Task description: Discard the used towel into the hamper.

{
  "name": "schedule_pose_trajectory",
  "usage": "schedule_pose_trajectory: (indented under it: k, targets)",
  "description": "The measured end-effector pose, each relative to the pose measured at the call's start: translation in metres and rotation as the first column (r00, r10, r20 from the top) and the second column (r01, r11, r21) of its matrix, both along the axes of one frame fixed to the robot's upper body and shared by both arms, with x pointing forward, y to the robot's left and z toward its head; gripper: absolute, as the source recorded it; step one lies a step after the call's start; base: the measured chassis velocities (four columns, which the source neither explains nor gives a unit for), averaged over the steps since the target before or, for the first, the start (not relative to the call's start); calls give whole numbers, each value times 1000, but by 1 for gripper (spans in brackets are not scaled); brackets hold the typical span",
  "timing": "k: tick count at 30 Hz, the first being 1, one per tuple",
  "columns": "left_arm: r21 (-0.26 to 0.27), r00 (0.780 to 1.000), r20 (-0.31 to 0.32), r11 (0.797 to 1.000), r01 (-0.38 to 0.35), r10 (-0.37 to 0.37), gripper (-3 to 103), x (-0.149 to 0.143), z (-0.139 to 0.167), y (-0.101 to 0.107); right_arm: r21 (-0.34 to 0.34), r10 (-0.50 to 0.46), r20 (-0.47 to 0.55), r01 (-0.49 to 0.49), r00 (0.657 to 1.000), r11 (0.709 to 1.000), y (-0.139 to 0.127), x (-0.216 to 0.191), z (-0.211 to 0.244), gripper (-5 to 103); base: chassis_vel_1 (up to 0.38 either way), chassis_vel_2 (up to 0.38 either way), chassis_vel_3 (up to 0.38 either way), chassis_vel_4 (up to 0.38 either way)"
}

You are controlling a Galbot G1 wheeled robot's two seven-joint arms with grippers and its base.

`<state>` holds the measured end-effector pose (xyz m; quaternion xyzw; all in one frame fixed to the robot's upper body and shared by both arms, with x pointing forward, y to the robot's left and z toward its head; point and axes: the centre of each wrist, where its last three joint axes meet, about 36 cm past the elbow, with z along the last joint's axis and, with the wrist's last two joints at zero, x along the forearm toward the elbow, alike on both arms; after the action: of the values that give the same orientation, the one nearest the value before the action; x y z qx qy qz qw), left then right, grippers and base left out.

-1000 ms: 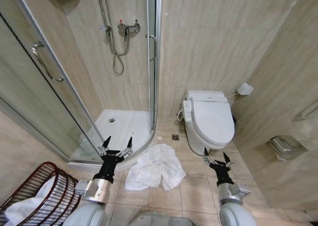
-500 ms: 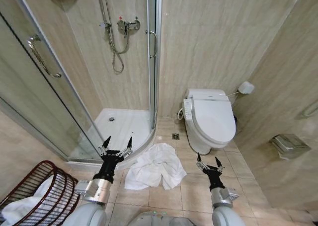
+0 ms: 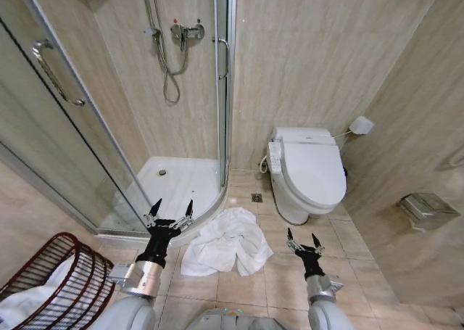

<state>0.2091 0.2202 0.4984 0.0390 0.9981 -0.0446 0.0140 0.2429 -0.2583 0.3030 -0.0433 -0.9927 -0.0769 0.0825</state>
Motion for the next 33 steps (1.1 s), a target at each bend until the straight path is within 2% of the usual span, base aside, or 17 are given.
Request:
schedule_pose_trajectory:
  k: [8,10,12,15,19,22,29,33]
  targets:
    - [0,1000,0,1000,0,0,100,0,0,0,-24,-15,-14,14,1000,1000,-1,0,-27,100,0,0,0,0]
    - [0,1000,0,1000,0,0,100,0,0,0,-72,-57,24,58,998,996,0,3,-39,100,0,0,0,0]
    - [0,1000,0,1000,0,0,100,0,0,0,-157,-86,93,100,992,983,-1,9,-50,100,0,0,0,0]
    - [0,1000,0,1000,0,0,100,0,0,0,-184,-81,118,102,990,978,-3,10,-52,100,0,0,0,0]
    - [0,1000,0,1000,0,0,100,0,0,0,-169,-65,121,85,991,982,-5,8,-53,100,0,0,0,0]
    - [0,1000,0,1000,0,0,100,0,0,0,-123,-77,121,92,990,988,-5,6,-53,100,0,0,0,0]
    - [0,1000,0,1000,0,0,100,0,0,0,-133,-101,211,131,972,982,-8,16,-62,100,0,0,0,0]
    - [0,1000,0,1000,0,0,100,0,0,0,-130,-85,206,113,975,985,-11,14,-63,100,0,0,0,0]
